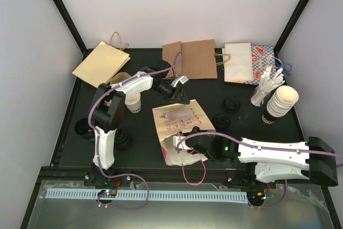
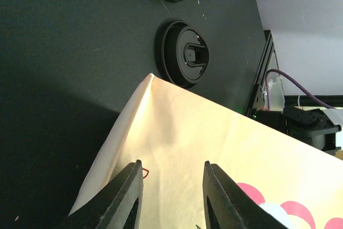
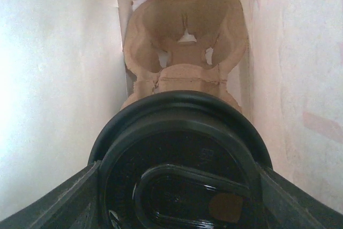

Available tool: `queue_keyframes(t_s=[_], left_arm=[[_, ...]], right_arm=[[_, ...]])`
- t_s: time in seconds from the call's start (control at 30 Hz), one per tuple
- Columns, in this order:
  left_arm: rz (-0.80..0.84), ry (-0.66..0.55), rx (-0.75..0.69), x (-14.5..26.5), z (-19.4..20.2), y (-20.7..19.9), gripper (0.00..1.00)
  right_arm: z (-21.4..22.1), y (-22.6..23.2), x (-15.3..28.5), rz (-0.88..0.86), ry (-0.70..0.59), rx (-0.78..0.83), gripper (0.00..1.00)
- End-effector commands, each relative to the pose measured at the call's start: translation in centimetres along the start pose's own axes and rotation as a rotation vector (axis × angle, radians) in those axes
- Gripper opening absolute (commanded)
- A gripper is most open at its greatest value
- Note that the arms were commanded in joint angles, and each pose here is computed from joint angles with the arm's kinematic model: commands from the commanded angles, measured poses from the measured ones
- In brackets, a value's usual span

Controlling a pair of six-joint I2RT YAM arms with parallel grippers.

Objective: Pack the takeout coffee

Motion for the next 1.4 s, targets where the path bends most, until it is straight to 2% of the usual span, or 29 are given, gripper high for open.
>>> queue_keyframes(t_s=[0.0,0.2,0.4,0.53,0.7,0.87,1.03,1.27,1.37], left_arm=[[0.046,0.033,0.001,-1.1,1.0,-0.3,0.31],[0.056,0.047,0.004,-1.6,1.5,-0.4,0.27],[0.062,0.050,0.002,-1.6,1.5,-0.7,0.25],[0.064,0.051,0.000,-1.5,1.5,-0.9,0.25],[0.063,0.061,0.001,-1.6,1.7,-1.0,0.24],[0.065,0.065,-0.001,-1.7,1.7,-1.2,0.24],[0.066,0.070,-0.003,-1.7,1.8,-1.5,0.24],[0.067,0.072,-0.005,-1.4,1.9,-2.1,0.24],[0.067,0.071,-0.005,-1.2,1.9,-2.3,0.25]], right_arm=[[0.4,0.7,-0.8,-0.014,0.011,-0.080,0.53],[0.1,0.0,-1.1,0.049,-0.019,-0.175,0.53],[0.5,-0.2,-1.1,0.101,-0.064,-0.164,0.54],[0.8,1.3,-1.1,0.030,-0.093,-0.044,0.53],[1.4,1.8,-0.4,0.042,-0.146,0.156,0.51],[1.3,1.7,-0.2,0.053,-0.160,0.248,0.51],[0.9,0.6,-0.6,0.008,-0.101,0.140,0.48],[2.0,0.2,-1.8,0.040,0.001,0.132,0.48],[1.9,-0.7,-1.9,0.051,0.032,0.074,0.48]])
Point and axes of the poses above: each gripper's point midway between its finger pads, its own x axis back along the fingers, its own y axis along the line the jaws close on, z = x × y, the point moved 3 cm from there along x, back along the fingers, and after that the axes turned 7 degrees about -x, right-handed, at the moved point
